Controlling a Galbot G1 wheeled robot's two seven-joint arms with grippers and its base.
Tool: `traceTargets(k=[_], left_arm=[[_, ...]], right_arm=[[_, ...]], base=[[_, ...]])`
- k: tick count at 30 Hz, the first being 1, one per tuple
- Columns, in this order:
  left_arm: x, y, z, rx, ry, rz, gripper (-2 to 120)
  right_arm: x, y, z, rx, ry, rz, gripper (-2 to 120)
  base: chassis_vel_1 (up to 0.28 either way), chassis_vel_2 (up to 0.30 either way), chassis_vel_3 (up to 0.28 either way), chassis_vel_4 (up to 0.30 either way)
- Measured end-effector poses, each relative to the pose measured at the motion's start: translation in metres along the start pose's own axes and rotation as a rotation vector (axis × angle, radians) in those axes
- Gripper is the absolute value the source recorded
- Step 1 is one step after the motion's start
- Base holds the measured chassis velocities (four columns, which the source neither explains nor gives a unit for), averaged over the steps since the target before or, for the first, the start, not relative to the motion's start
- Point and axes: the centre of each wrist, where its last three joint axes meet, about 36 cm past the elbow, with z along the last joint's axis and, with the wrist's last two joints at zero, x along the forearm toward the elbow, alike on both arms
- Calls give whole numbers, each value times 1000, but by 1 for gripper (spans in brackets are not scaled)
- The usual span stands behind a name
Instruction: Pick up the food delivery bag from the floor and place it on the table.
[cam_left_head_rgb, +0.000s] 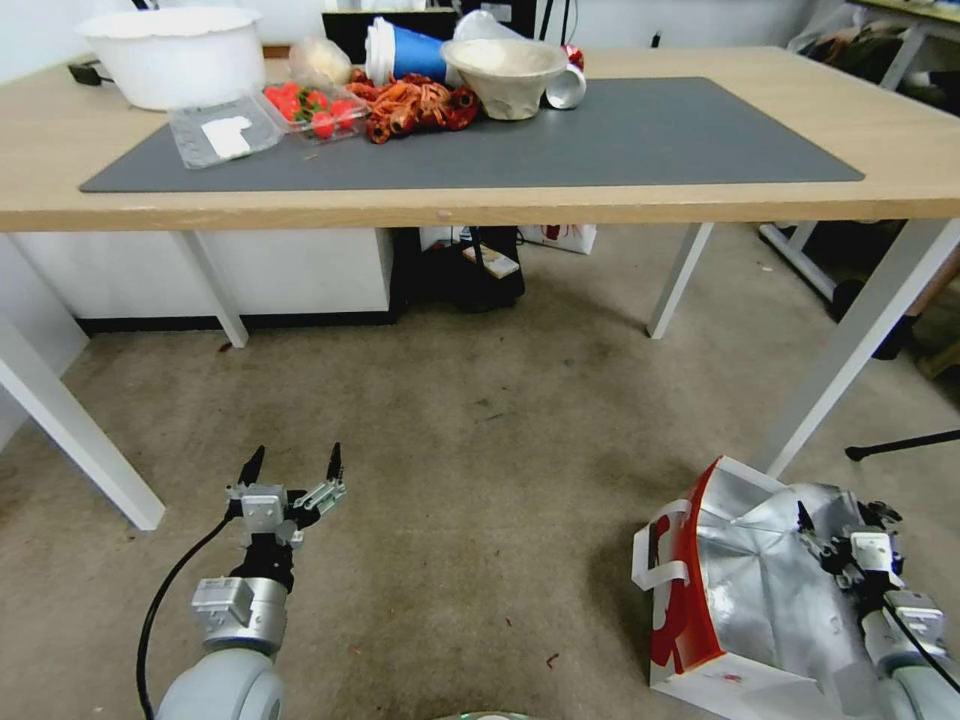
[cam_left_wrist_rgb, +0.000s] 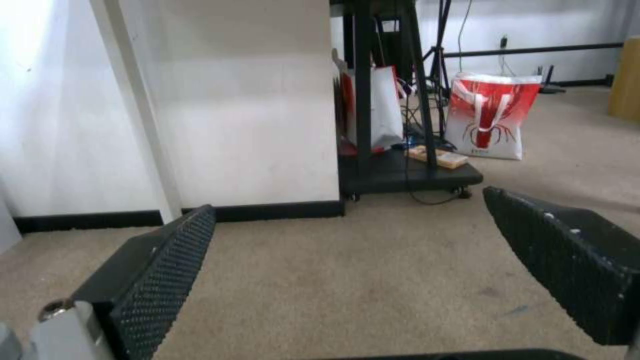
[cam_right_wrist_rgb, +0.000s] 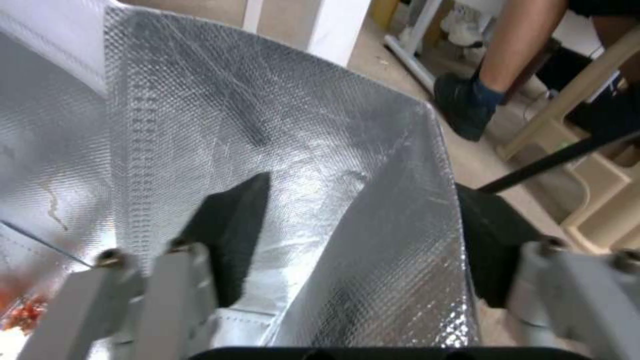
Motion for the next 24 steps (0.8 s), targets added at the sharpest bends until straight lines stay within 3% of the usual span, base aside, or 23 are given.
traceTargets(k=[2, 6, 15, 24], left_arm=[[-1, 1, 0, 0, -2, -1, 100], [-2, 1, -1, 0, -5, -1, 100], [-4, 2, 0, 1, -4, -3, 100], [-4, 2, 0, 1, -4, -1, 100]], right_arm=[[0, 0, -1, -8, 3, -2, 46], [0, 1, -2, -11, 3, -3, 37], [0, 3, -5, -14, 0, -6, 2], [1, 4, -6, -18, -7, -7, 0]], base=[[0, 0, 0, 0], [0, 0, 0, 0], [0, 0, 0, 0], [0, 0, 0, 0]])
